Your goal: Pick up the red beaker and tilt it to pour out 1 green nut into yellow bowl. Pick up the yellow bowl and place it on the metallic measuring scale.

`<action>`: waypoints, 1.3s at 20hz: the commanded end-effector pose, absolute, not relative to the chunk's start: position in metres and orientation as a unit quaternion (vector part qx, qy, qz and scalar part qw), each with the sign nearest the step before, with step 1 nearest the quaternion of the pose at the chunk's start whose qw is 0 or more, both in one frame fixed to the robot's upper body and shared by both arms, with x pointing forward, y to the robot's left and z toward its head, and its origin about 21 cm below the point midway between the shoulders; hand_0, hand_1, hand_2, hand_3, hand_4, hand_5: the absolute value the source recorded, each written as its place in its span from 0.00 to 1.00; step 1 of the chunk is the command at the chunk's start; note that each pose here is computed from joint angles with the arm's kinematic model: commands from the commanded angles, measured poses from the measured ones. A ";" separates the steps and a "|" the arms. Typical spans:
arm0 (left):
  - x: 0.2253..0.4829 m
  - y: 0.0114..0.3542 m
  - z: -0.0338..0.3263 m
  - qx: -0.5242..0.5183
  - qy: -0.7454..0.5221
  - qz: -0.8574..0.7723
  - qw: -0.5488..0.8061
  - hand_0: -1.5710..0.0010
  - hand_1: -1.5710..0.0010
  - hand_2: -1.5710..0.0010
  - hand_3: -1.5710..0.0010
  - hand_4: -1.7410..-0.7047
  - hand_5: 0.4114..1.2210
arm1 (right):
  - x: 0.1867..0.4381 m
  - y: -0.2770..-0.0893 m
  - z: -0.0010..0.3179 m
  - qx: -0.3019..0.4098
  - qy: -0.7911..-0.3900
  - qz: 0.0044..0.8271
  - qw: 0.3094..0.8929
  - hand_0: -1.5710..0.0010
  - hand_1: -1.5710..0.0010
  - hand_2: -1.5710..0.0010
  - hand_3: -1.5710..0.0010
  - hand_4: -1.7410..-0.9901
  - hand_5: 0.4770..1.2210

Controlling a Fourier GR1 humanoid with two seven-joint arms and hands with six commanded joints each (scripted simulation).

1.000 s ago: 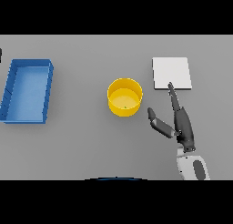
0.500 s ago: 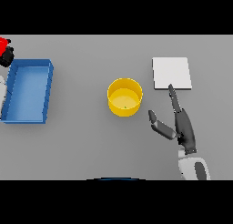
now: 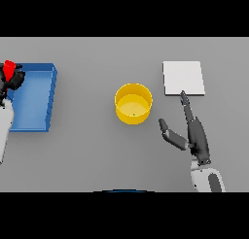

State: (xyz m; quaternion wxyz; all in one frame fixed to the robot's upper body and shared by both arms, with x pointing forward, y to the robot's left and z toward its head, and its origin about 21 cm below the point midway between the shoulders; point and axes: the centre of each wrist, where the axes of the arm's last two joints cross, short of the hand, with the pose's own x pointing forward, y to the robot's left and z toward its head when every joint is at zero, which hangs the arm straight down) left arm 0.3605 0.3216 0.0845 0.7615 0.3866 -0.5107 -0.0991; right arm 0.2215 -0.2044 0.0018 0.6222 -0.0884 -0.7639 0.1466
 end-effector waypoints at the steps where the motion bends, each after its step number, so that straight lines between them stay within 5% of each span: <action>1: 0.359 0.324 0.084 0.392 -0.508 -0.104 0.760 0.00 0.00 0.00 0.01 0.09 0.65 | 0.223 -0.206 0.002 -0.092 -0.763 0.145 0.623 1.00 1.00 1.00 1.00 0.96 0.21; 4: 0.349 0.327 0.083 0.394 -0.499 -0.120 0.762 0.00 0.02 0.04 0.06 0.45 0.49 | 0.220 -0.207 0.001 -0.093 -0.766 0.144 0.620 1.00 1.00 1.00 1.00 0.97 0.21; 5: 0.347 0.326 0.082 0.390 -0.500 -0.127 0.762 0.05 0.12 0.14 0.17 0.56 0.45 | 0.222 -0.208 0.003 -0.089 -0.767 0.142 0.620 1.00 1.00 1.00 1.00 0.97 0.21; 9: 0.344 0.325 0.080 0.385 -0.488 -0.150 0.769 0.51 0.59 0.58 0.61 0.79 0.33 | 0.224 -0.208 0.001 -0.091 -0.762 0.140 0.625 1.00 1.00 1.00 1.00 0.98 0.21; 12: 0.345 0.323 0.073 0.387 -0.476 -0.188 0.767 0.75 0.79 0.79 0.80 0.87 0.30 | 0.221 -0.206 0.002 -0.090 -0.770 0.144 0.615 1.00 1.00 1.00 1.00 0.97 0.22; 15: 0.348 0.323 0.068 0.380 -0.478 -0.191 0.769 0.87 0.89 0.89 0.90 0.91 0.30 | 0.222 -0.207 0.002 -0.093 -0.766 0.147 0.619 1.00 1.00 1.00 1.00 0.97 0.22; 20: 0.350 0.321 0.072 0.383 -0.505 -0.192 0.749 0.96 0.97 0.96 0.97 0.94 0.30 | 0.235 -0.213 0.015 -0.089 -0.750 0.222 0.616 1.00 1.00 1.00 1.00 0.98 0.26; 26: 0.347 0.320 0.075 0.380 -0.514 -0.197 0.744 0.99 0.99 0.99 0.99 0.97 0.32 | 0.275 -0.212 0.046 -0.139 -0.693 0.472 0.527 1.00 1.00 1.00 1.00 0.79 0.26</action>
